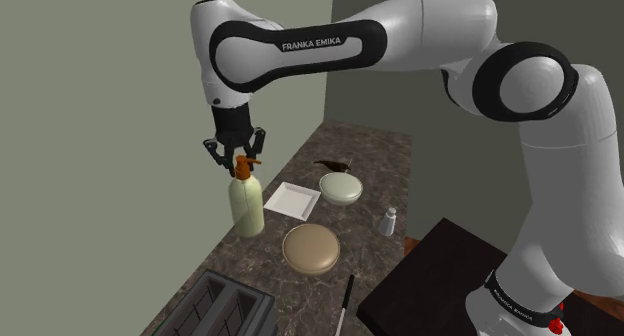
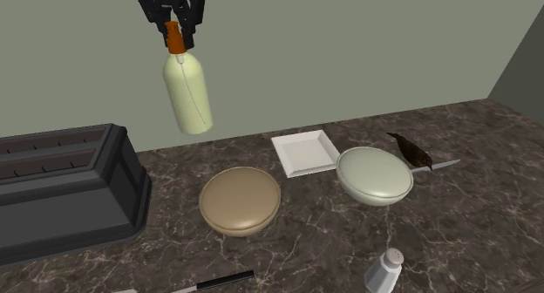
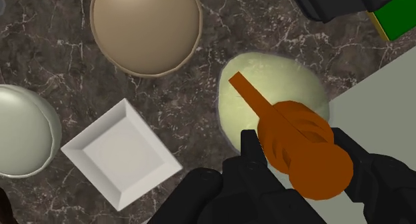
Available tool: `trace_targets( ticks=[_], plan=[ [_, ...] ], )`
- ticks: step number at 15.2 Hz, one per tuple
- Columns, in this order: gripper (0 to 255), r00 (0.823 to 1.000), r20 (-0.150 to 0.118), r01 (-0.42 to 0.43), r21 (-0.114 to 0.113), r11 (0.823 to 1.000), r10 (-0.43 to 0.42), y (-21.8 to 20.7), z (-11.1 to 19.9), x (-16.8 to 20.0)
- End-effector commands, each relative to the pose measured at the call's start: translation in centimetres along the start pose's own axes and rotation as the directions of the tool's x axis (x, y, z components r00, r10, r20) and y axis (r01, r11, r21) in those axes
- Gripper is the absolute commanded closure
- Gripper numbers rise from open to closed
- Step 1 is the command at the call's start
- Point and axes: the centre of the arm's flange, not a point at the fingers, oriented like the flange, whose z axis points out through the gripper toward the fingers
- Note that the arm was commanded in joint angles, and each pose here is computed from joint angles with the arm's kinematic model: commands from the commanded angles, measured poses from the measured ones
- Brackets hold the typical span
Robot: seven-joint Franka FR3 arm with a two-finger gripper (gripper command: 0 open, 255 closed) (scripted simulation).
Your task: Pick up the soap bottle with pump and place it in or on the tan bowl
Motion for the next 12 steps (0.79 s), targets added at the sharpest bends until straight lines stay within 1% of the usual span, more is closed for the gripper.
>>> trace_targets(
  ticks=[1, 12],
  plan=[
    [255, 1.000, 0.000, 0.000, 0.000, 1.000, 0.000, 0.0, -0.7, -0.1],
    [255, 1.000, 0.000, 0.000, 0.000, 1.000, 0.000, 11.5, -6.5, -6.8]
  ],
)
